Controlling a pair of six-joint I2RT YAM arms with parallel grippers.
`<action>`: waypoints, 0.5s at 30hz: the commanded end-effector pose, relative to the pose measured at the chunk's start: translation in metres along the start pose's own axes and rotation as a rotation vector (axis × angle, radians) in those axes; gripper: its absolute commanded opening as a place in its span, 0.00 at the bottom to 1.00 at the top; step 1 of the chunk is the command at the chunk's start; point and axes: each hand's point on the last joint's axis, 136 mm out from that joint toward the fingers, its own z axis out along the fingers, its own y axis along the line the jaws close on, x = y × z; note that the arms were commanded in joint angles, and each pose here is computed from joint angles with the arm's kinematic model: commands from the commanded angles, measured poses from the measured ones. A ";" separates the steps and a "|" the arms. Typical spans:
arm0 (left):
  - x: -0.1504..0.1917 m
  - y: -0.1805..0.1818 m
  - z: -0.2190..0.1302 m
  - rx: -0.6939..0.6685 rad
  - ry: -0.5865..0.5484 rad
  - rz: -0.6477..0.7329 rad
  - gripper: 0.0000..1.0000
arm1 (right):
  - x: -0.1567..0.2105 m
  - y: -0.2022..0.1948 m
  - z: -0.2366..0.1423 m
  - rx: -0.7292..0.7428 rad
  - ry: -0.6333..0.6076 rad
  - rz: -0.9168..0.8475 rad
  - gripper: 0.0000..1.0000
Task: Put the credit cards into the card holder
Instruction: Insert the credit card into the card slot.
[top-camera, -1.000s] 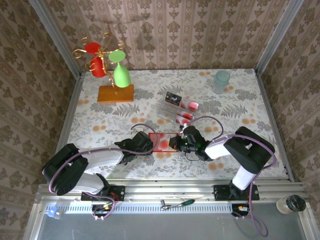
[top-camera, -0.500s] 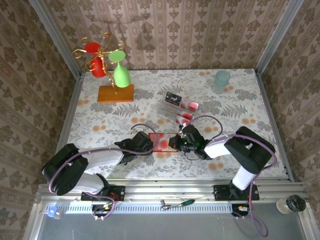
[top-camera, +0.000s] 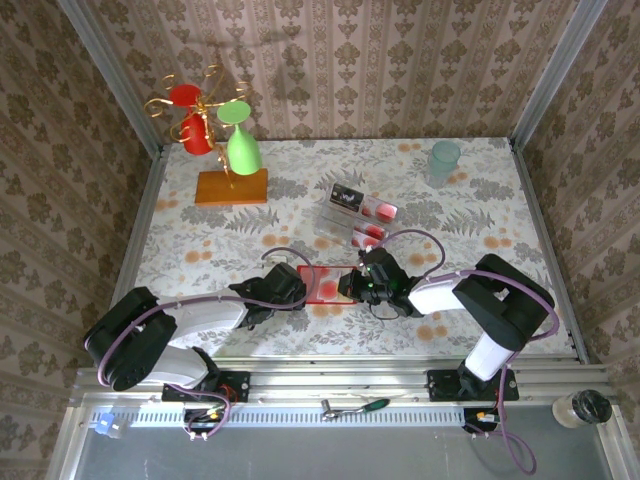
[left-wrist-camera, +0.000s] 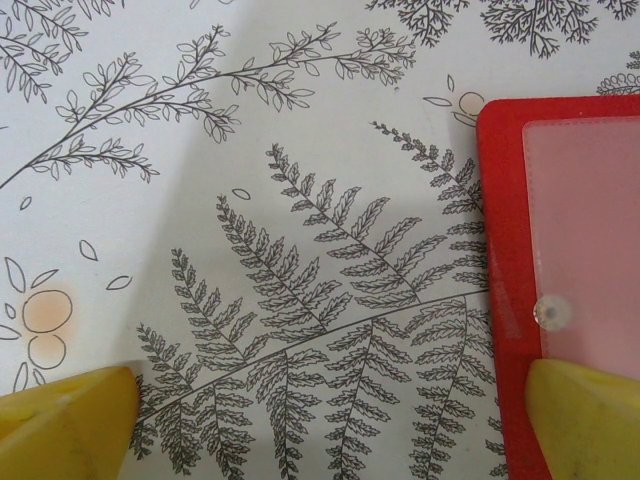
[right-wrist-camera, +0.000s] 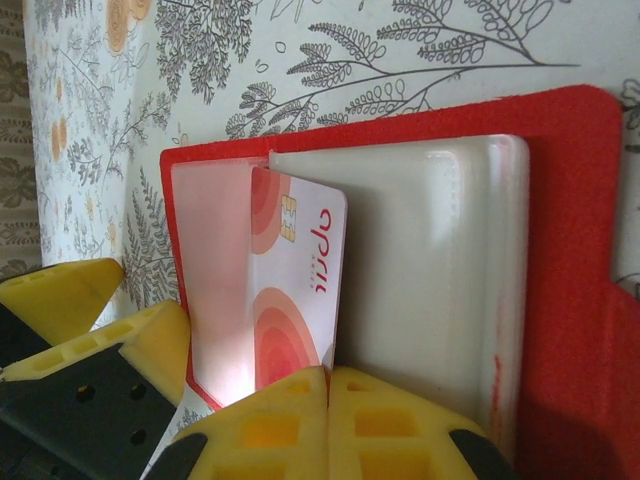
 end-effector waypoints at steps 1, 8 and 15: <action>0.011 0.008 0.002 -0.027 0.020 0.001 1.00 | 0.020 -0.035 -0.002 0.148 0.068 0.042 0.00; 0.011 0.007 0.002 -0.026 0.019 0.001 1.00 | 0.022 -0.033 -0.002 0.160 0.092 0.047 0.00; 0.011 0.008 0.002 -0.026 0.019 0.000 1.00 | 0.020 -0.032 -0.006 0.171 0.099 0.037 0.00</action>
